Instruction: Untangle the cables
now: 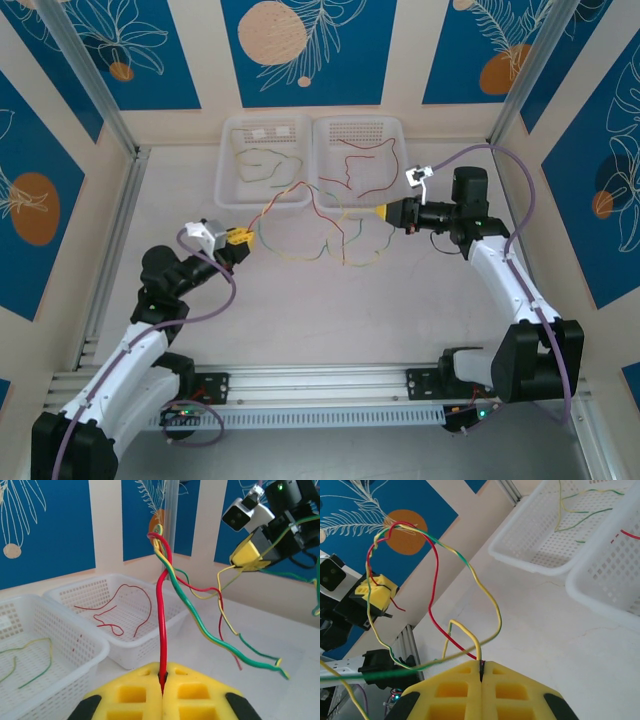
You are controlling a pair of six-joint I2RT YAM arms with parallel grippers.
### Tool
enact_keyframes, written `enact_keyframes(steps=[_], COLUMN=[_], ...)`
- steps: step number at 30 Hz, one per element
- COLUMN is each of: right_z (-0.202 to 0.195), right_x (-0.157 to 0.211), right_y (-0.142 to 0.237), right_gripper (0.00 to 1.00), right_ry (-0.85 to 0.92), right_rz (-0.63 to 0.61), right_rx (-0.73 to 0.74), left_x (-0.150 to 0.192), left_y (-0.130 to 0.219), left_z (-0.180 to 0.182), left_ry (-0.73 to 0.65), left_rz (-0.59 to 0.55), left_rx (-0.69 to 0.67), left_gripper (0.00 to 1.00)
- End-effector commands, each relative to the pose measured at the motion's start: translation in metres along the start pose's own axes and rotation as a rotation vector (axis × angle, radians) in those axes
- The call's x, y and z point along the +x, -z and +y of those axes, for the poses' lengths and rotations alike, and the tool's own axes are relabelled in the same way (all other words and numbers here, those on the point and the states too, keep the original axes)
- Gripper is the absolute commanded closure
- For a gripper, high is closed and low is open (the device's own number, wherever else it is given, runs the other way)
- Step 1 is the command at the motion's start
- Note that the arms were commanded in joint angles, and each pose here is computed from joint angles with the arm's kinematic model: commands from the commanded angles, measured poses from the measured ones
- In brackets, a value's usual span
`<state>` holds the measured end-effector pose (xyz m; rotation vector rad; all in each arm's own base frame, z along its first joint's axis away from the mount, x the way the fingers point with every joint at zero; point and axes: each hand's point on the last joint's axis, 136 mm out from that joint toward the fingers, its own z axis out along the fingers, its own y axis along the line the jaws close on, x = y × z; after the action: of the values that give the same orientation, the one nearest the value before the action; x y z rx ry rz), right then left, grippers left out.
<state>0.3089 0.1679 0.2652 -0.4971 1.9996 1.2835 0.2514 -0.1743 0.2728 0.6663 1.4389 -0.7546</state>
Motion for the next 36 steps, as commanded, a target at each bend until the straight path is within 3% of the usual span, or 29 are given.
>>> enact_keyframes(steps=[1, 5, 10, 13, 15, 18, 22, 28, 36], right_z=[-0.002, -0.009, -0.012, -0.011, 0.005, 0.049, 0.099, 0.103, 0.087], right_x=[-0.005, -0.003, -0.004, -0.013, -0.02, -0.023, -0.001, 0.04, 0.06], right_y=[-0.002, -0.007, -0.013, -0.011, -0.014, -0.034, -0.075, -0.116, -0.15], right_gripper=[0.93, 0.63, 0.43, 0.37, 0.3, 0.3, 0.29, 0.25, 0.28], right_ry=[0.026, 0.022, 0.1, 0.202, 0.224, 0.153, 0.12, 0.207, 0.316], right_rz=[0.007, 0.008, 0.0, -0.054, -0.113, -0.153, -0.06, 0.093, 0.153], right_rx=[0.049, 0.103, 0.252, 0.412, 0.414, 0.202, -0.009, -0.013, -0.017], left_x=[-0.017, -0.018, -0.023, -0.026, -0.026, -0.022, -0.018, -0.015, -0.02], left_y=[-0.002, -0.005, -0.009, -0.012, -0.014, -0.019, -0.024, -0.029, -0.029], left_z=[-0.003, -0.006, -0.012, -0.02, -0.023, -0.027, -0.026, -0.024, -0.03], left_ry=[-0.028, -0.016, -0.002, -0.008, -0.007, -0.016, -0.037, -0.055, -0.065], left_rz=[-0.027, -0.016, -0.006, 0.003, 0.01, 0.032, 0.046, 0.049, 0.037], left_rx=[0.012, 0.022, 0.038, 0.047, 0.055, 0.053, 0.035, 0.024, 0.052], left_gripper=[1.0, 1.0, 1.0, 1.0, 1.0, 1.0, 1.0, 1.0, 1.0])
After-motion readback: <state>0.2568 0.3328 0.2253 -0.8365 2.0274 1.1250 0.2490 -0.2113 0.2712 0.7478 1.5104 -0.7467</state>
